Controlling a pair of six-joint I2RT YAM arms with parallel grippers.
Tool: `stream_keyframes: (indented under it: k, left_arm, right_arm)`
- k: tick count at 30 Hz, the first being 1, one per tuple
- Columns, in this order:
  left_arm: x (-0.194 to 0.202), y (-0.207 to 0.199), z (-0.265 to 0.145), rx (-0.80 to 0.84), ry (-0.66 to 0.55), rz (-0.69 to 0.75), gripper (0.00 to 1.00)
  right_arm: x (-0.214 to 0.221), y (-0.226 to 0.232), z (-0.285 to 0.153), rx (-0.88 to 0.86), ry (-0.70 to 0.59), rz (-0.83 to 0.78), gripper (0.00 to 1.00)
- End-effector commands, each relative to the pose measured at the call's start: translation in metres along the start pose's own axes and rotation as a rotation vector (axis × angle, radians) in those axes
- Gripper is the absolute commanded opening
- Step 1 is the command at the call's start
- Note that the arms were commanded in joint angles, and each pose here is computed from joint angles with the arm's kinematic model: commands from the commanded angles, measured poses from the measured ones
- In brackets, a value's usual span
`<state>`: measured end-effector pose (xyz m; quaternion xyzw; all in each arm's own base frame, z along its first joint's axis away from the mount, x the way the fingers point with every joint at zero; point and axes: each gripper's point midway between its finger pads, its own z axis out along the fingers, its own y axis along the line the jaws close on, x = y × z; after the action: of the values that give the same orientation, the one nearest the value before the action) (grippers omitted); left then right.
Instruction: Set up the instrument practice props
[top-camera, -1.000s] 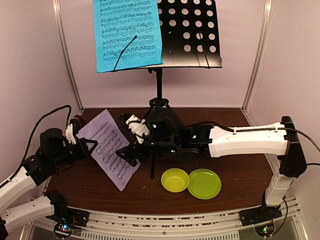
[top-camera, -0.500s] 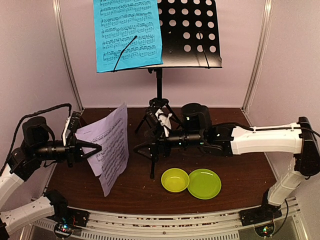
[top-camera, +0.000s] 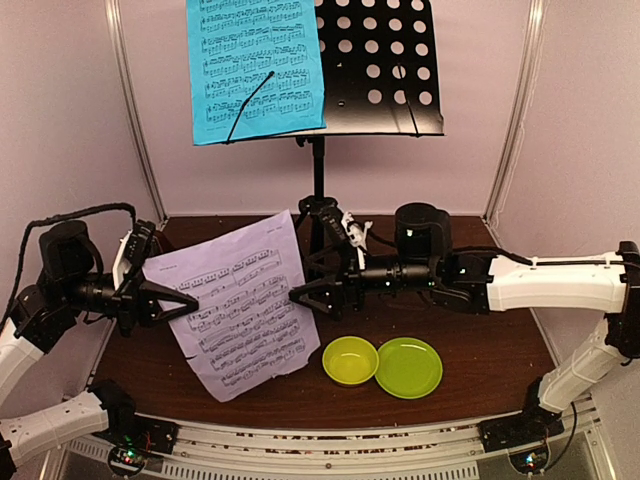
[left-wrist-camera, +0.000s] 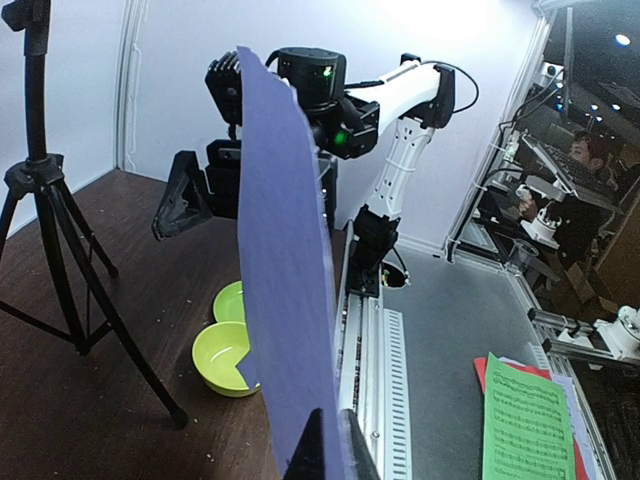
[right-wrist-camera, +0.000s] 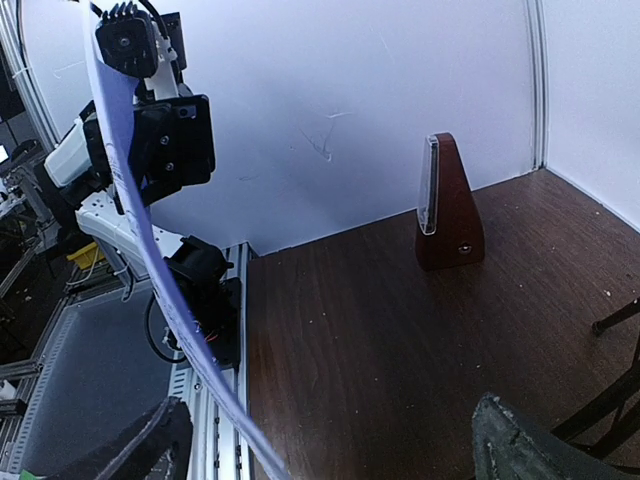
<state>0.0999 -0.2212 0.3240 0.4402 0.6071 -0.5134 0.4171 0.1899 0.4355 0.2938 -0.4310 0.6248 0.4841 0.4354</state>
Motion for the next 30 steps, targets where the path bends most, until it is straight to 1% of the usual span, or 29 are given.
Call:
stream_keyframes:
  k: [1, 6, 8, 10, 11, 15, 19, 23, 26, 30]
  left_arm:
    - [-0.018, -0.017, -0.002, 0.080, -0.047, 0.067, 0.00]
    - [-0.019, -0.018, -0.001, 0.095, -0.054, 0.069, 0.00]
    - [-0.020, -0.018, 0.000, 0.099, -0.056, 0.072, 0.00]
    - [-0.021, -0.016, 0.001, 0.097, -0.064, 0.071, 0.00]
    - [-0.021, -0.015, 0.001, 0.098, -0.068, 0.068, 0.00]
    - [-0.024, -0.012, 0.004, 0.108, -0.079, 0.064, 0.00]
    - [-0.027, -0.009, 0.006, 0.107, -0.102, 0.067, 0.00]
    - [-0.026, -0.002, 0.007, 0.069, -0.106, 0.070, 0.00]
    - [-0.025, 0.010, 0.007, 0.005, -0.107, 0.060, 0.00]
    - [-0.033, 0.023, 0.006, -0.072, -0.150, 0.047, 0.18]
  right_arm:
    - [-0.018, 0.014, -0.010, -0.061, -0.061, -0.025, 0.97]
    - [-0.022, 0.024, -0.008, -0.129, -0.071, -0.014, 0.90]
    - [-0.028, 0.034, -0.007, -0.190, -0.089, -0.001, 0.84]
    - [-0.033, 0.044, -0.006, -0.242, -0.103, 0.010, 0.77]
    - [-0.033, 0.047, -0.004, -0.257, -0.102, 0.012, 0.72]
    - [-0.036, 0.054, -0.002, -0.270, -0.096, -0.002, 0.56]
    - [-0.037, 0.060, -0.002, -0.278, -0.086, -0.019, 0.36]
    - [-0.036, 0.062, -0.005, -0.272, -0.071, -0.023, 0.16]
    - [-0.037, 0.064, -0.008, -0.274, -0.072, -0.023, 0.00]
    - [-0.048, 0.065, -0.016, -0.259, -0.111, -0.020, 0.00]
